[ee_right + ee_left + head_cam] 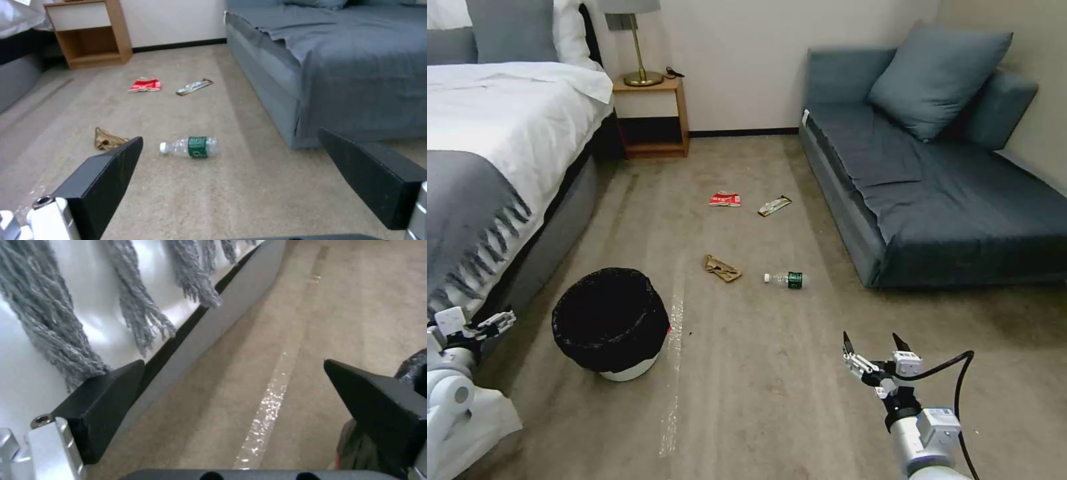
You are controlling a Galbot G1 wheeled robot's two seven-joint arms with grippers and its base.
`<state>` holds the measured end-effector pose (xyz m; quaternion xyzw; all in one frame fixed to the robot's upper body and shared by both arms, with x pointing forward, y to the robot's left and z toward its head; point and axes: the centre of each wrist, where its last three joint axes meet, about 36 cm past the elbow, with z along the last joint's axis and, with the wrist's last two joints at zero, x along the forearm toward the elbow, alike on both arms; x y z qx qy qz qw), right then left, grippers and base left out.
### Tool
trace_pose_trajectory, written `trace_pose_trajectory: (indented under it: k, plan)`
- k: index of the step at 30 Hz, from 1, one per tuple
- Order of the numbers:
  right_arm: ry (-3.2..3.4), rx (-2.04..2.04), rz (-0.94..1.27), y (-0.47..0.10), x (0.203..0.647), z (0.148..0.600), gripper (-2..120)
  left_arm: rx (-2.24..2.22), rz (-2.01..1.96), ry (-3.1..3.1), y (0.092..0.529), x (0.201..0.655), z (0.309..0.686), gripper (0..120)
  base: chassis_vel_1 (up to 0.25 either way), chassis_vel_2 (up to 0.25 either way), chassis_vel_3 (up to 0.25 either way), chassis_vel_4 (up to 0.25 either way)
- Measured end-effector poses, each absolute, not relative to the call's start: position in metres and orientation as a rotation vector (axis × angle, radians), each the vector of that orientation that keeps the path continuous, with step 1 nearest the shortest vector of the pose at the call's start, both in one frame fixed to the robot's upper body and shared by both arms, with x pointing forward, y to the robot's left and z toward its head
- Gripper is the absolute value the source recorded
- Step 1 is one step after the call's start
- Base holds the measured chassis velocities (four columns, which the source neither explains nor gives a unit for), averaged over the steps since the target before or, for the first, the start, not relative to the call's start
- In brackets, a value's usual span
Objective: Pick up the trash bin, then pick up the garbage on the floor and place it into the trash bin.
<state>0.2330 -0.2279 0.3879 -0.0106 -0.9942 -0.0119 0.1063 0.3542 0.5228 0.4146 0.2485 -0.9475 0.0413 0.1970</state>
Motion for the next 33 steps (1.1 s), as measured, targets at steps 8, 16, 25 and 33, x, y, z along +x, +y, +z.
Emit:
trace_pose_trajectory:
  k: [8,16,25,33]
  plan:
    - [-2.938,-0.040,-0.022,-0.229,0.237,0.388,100,0.293,0.054,-2.815,0.460,0.354,0.439,100,0.000,0.000,0.000,0.000]
    - [-2.937,-0.045,-0.017,-0.229,0.237,0.388,100,0.229,0.036,-2.831,0.446,0.355,0.447,100,0.000,0.000,0.000,0.000]
    - [-2.934,-0.049,-0.011,-0.229,0.234,0.389,100,0.309,0.012,-2.799,0.462,0.353,0.436,100,0.000,0.000,0.000,0.000]
    - [-2.929,-0.057,-0.004,-0.228,0.229,0.388,100,0.363,0.056,-2.727,0.467,0.357,0.408,100,0.000,0.000,0.000,0.000]
